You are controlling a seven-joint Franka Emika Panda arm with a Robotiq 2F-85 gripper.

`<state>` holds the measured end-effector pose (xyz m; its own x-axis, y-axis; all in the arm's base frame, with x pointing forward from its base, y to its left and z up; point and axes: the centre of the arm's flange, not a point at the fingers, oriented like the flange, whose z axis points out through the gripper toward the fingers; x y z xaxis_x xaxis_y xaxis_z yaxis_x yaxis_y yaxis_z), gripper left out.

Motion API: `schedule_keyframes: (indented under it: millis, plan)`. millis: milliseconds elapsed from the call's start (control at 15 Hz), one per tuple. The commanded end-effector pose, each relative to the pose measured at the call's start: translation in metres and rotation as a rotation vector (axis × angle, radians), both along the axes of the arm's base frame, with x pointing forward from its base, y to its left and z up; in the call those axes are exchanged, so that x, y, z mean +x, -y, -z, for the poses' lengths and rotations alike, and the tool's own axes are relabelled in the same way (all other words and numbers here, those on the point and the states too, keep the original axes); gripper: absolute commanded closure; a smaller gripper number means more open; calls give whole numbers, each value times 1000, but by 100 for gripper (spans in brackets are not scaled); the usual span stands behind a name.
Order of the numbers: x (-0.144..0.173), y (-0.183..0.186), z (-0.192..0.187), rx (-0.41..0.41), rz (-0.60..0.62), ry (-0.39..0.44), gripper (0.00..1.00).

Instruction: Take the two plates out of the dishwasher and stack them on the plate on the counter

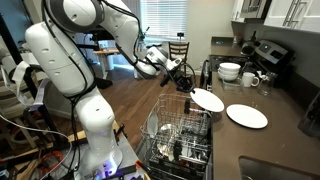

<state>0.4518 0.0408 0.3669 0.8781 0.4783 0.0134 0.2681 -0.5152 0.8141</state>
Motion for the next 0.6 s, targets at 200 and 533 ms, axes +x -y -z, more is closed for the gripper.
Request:
schedule_keyframes:
  millis: [200, 533]
  plan:
    - [35, 19, -7, -79, -34, 33, 98]
    - [67, 27, -4, -75, -33, 27, 98]
